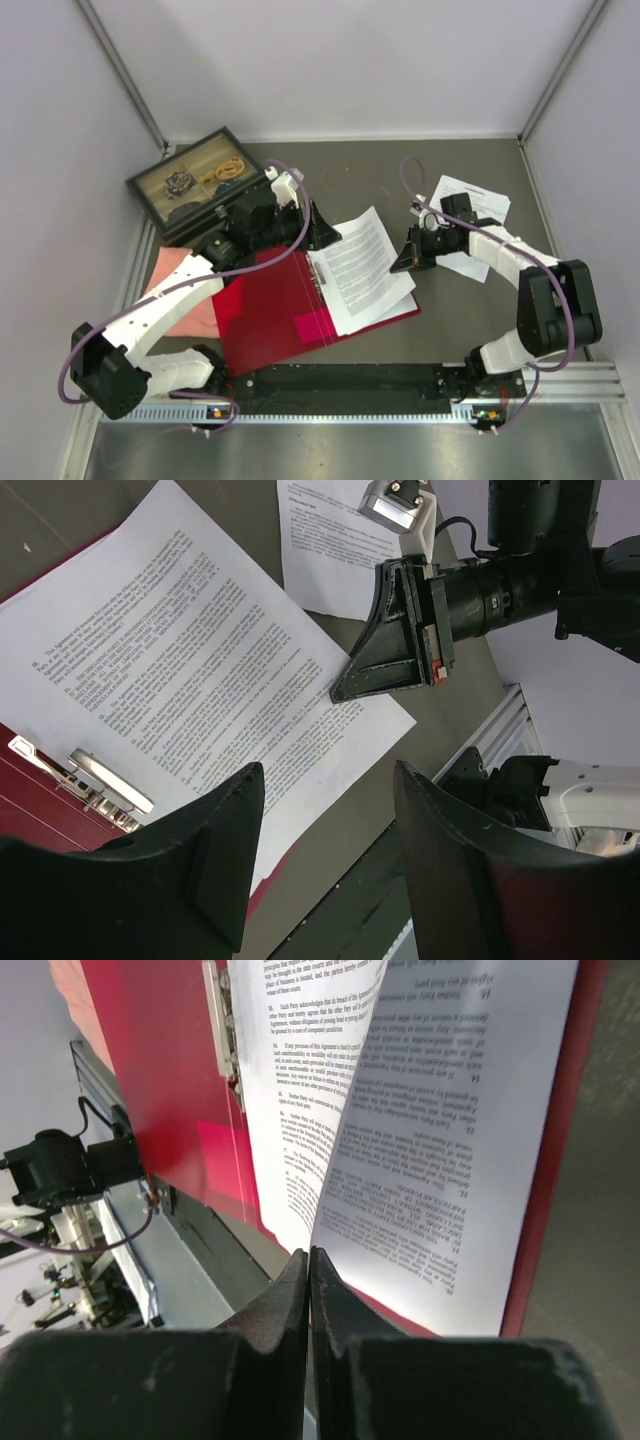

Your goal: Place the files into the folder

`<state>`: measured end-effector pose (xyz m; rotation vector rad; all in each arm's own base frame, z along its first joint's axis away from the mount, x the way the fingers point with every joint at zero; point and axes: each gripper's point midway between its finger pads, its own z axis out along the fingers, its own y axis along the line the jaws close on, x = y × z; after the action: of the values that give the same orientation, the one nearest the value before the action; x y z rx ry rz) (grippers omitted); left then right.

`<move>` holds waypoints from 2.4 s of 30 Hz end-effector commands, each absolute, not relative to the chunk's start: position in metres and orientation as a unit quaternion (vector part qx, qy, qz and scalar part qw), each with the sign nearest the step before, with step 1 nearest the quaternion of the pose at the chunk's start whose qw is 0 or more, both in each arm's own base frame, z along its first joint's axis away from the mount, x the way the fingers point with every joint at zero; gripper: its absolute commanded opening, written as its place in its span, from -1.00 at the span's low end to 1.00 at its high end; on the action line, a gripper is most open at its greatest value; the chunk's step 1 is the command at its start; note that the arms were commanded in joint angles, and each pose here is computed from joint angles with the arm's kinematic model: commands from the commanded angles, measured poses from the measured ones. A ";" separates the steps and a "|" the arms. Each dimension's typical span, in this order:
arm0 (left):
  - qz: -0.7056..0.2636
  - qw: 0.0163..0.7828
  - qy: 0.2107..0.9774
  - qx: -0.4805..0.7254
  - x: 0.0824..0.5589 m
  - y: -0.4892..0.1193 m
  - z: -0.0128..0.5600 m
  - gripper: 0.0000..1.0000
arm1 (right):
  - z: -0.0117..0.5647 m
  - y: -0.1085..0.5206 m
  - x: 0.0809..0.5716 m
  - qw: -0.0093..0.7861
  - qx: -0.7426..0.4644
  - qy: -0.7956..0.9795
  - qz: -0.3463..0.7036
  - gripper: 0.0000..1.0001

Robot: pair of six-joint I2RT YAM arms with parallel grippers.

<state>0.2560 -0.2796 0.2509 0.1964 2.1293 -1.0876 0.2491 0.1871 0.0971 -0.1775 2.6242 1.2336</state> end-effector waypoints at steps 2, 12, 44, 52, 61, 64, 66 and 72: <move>-0.440 0.374 0.812 0.081 0.259 -0.284 0.259 0.18 | 0.102 0.203 0.251 0.131 -0.083 0.886 0.437 -1.00; -0.442 0.373 0.812 0.080 0.257 -0.283 0.259 0.18 | 0.102 0.204 0.253 0.136 -0.061 0.888 0.435 -1.00; -0.444 0.363 0.815 0.082 0.255 -0.284 0.252 0.18 | 0.083 0.208 0.245 0.117 -0.026 0.899 0.420 -0.92; -0.452 0.362 0.810 0.089 0.260 -0.291 0.250 0.18 | 0.083 0.171 0.265 0.155 -0.010 0.946 0.284 0.67; -0.493 0.358 0.786 0.102 0.296 -0.345 0.245 0.13 | 0.108 0.072 0.314 0.246 0.143 0.945 0.163 0.97; -0.503 0.365 0.776 0.110 0.312 -0.382 0.238 0.10 | 0.110 0.026 0.326 0.263 0.214 0.929 0.149 0.97; -0.505 0.359 0.776 0.117 0.321 -0.415 0.223 0.07 | 0.108 -0.001 0.332 0.268 0.255 0.916 0.156 0.97; -0.526 0.329 0.775 0.120 0.352 -0.508 0.175 -0.07 | 0.092 -0.061 0.342 0.264 0.314 0.902 0.139 0.97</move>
<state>0.3335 -0.4525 0.1816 0.3088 2.1222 -1.2908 0.3221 -0.0310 0.0854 0.8292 2.4946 0.3988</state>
